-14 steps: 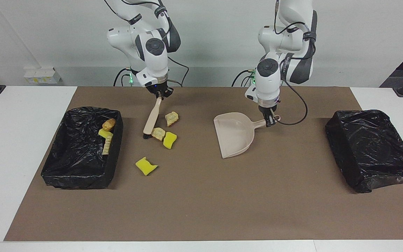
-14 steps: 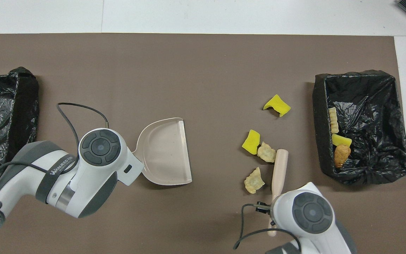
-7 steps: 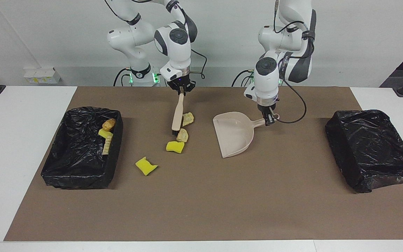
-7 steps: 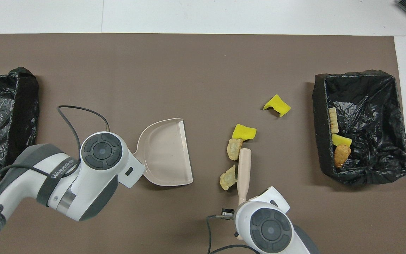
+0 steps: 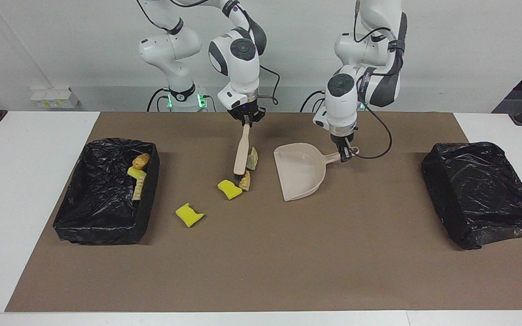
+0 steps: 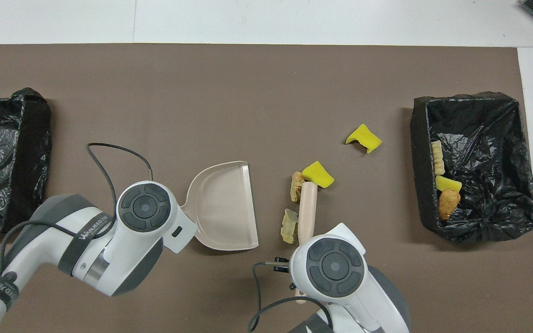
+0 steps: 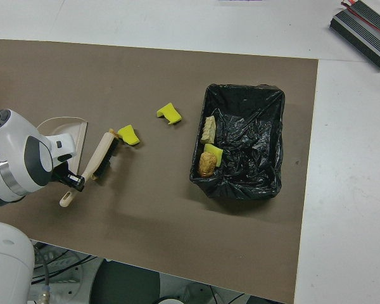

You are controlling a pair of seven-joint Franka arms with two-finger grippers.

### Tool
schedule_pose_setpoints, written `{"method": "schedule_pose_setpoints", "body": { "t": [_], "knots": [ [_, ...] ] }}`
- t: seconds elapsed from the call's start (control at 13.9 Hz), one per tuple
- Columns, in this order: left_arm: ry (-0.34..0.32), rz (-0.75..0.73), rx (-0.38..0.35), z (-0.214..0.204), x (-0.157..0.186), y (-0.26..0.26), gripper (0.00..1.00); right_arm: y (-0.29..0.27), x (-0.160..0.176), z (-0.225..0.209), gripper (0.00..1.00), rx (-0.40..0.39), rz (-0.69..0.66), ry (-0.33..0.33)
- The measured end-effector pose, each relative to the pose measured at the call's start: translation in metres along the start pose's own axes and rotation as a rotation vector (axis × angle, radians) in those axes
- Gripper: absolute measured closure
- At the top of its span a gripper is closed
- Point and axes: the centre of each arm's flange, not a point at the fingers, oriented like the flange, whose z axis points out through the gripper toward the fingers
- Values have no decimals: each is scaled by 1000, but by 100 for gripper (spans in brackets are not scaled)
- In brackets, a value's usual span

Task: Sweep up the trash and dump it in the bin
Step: 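Sweep the cork pieces into the dustpan with the right gripper's brush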

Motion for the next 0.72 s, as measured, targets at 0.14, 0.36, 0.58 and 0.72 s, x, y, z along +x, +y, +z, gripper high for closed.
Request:
{"method": "schedule_pose_setpoints", "body": {
  "t": [0.14,0.36,0.58,0.72],
  "knots": [
    [7,0,9,2,7,5,69,0,0,-12,74,-6,0,-9],
    [9,-11,18,-1,19,13,69,0,2,-10,74,-12,2,-16],
    [10,-16,21,-3,24,17,69,6,0,-3,74,-53,3,-40],
    [10,-14,22,-3,25,18,69,18,-3,10,74,-109,-8,-34]
  ]
}}
